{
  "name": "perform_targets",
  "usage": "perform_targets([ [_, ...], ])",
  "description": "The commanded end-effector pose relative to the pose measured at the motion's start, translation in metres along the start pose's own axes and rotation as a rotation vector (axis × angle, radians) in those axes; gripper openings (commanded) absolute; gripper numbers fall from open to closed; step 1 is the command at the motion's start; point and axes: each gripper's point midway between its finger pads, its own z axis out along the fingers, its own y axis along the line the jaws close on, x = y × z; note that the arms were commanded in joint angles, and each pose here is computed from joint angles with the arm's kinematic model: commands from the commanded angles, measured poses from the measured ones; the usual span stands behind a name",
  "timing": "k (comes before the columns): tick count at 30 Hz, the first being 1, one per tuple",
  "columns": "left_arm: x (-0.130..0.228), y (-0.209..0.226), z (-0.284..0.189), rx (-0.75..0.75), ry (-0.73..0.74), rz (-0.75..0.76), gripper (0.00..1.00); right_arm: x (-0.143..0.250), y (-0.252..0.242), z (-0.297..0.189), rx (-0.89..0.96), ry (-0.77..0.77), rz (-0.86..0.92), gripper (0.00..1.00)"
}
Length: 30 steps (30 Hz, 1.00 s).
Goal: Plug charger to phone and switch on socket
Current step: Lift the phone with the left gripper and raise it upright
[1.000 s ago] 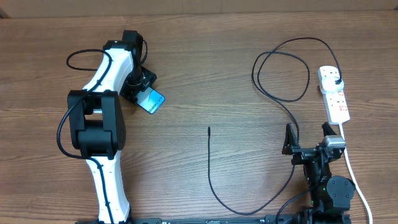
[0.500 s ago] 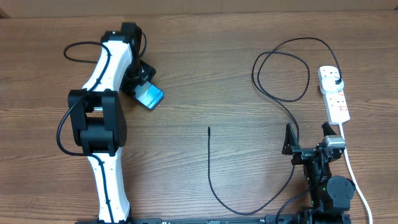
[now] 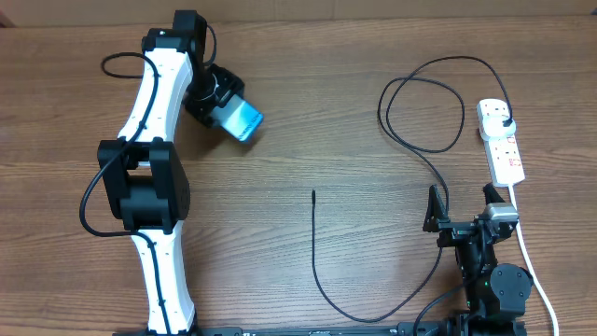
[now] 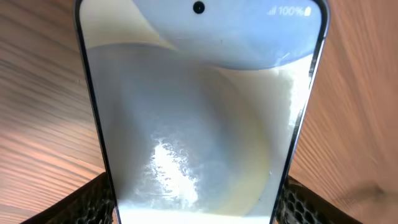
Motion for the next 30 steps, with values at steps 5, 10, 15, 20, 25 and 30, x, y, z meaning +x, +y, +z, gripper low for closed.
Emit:
perform_targets([
  [5, 0.068, -0.067, -0.038, 0.396, 0.421, 0.057, 0.04, 0.002, 0.000, 0.000, 0.003, -0.005, 0.006, 1.00],
  [10, 0.101, -0.081, -0.053, 0.478, 0.583, 0.070, 0.04, 0.002, 0.000, 0.000, 0.004, -0.005, 0.007, 1.00],
  [15, 0.132, -0.095, -0.071, 0.561, 0.736, 0.094, 0.04, 0.002, 0.000, 0.000, 0.004, -0.005, 0.006, 1.00],
  [20, 0.151, -0.102, -0.080, 0.598, 0.823, 0.112, 0.04, 0.002, 0.000, 0.000, 0.004, -0.005, 0.006, 1.00],
  [25, 0.160, -0.105, -0.082, 0.604, 0.850, 0.123, 0.04, 0.002, 0.000, 0.000, 0.003, -0.005, 0.006, 1.00],
  [30, 0.161, -0.105, -0.082, 0.604, 0.852, 0.123, 0.04, 0.002, 0.000, 0.000, 0.003, -0.005, 0.006, 1.00],
])
